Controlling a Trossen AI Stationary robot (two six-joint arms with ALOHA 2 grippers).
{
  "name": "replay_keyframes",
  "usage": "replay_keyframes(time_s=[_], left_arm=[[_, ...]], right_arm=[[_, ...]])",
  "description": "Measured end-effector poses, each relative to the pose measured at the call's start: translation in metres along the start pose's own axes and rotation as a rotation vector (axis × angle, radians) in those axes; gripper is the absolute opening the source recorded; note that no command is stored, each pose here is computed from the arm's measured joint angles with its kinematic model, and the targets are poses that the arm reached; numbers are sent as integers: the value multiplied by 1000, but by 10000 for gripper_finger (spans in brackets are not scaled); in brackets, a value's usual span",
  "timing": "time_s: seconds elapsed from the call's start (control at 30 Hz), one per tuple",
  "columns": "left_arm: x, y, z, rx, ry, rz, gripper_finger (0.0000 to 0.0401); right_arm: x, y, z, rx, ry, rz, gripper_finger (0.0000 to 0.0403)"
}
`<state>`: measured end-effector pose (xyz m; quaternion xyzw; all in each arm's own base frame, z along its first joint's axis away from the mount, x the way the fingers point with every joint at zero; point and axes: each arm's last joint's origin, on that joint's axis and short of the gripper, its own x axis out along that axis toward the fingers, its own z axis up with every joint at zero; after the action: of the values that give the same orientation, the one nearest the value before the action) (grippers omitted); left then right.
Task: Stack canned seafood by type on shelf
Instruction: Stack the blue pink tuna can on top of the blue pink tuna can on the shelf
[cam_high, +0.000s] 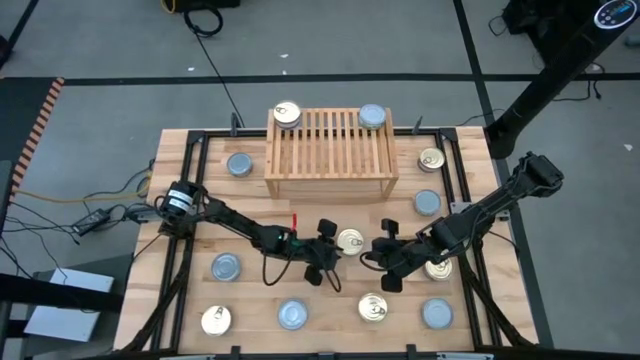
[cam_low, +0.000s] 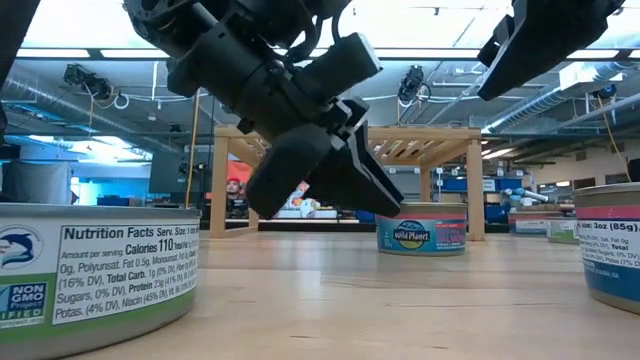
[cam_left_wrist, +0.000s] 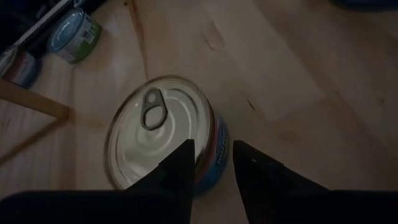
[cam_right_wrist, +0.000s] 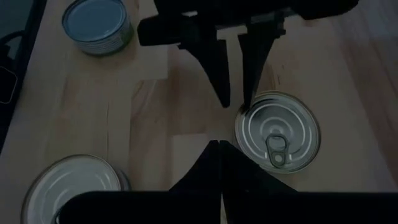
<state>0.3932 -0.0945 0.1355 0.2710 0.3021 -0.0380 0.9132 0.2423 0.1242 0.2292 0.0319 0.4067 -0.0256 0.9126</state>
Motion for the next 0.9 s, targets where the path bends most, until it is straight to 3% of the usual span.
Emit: replay_keyframes(time_s=[0.27, 0.57, 0.73, 0.9], left_arm=[[4, -1, -3, 47, 10, 17, 102], [3, -1, -3, 105, 32, 36, 9], [2, -6, -5, 107, 37, -8, 3], [-3, -3, 2, 25, 53, -82, 2]], right_arm=[[0, 0, 1, 3, -15, -10, 5], [0, 0, 1, -3, -18, -8, 5], [0, 0, 1, -2, -20, -7, 5], [0, 0, 1, -3, -20, -6, 5]])
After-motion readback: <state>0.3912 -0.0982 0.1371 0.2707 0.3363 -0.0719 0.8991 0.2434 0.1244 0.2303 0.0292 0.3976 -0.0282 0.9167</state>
